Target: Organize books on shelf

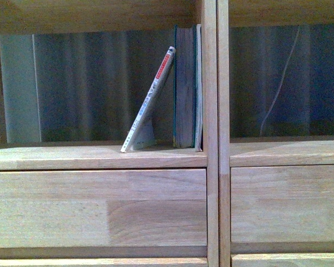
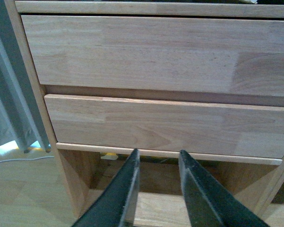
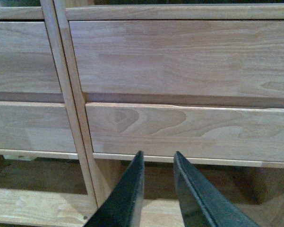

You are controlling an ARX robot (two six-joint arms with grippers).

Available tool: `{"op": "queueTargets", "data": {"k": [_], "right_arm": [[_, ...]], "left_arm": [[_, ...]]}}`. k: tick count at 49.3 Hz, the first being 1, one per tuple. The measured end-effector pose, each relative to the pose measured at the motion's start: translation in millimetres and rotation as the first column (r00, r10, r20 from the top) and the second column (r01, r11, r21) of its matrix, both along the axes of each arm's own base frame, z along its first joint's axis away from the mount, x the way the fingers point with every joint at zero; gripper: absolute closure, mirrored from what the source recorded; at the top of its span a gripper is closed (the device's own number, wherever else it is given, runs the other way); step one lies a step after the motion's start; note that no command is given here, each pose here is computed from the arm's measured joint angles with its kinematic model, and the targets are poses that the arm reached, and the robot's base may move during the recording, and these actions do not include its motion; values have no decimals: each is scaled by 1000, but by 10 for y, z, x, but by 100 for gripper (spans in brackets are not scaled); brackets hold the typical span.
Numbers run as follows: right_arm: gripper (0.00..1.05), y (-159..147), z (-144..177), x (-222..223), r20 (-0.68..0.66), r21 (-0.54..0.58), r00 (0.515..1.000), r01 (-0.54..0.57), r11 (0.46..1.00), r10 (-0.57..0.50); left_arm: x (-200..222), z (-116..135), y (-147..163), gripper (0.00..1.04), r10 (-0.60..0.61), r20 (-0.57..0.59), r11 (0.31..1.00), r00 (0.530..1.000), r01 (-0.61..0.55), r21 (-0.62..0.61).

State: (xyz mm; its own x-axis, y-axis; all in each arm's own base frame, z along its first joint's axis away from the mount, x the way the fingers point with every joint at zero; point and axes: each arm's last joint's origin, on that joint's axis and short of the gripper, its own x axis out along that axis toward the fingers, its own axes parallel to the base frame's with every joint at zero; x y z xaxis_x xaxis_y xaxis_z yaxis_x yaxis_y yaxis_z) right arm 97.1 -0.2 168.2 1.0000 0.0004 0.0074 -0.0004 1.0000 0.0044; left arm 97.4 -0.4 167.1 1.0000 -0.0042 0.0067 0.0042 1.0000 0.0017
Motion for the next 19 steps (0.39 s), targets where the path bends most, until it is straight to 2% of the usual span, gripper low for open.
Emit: {"op": "queueTargets", "data": {"k": [14, 19], "right_arm": [[38, 0, 0, 0, 0, 0, 1000, 0, 1000, 0], [20, 0, 0, 0, 0, 0, 1000, 0, 1000, 0]], "left_arm": [[0, 0, 0, 29, 0, 0, 1000, 1000, 0, 0], [0, 0, 0, 10, 0, 0, 1000, 1000, 0, 0]]}}
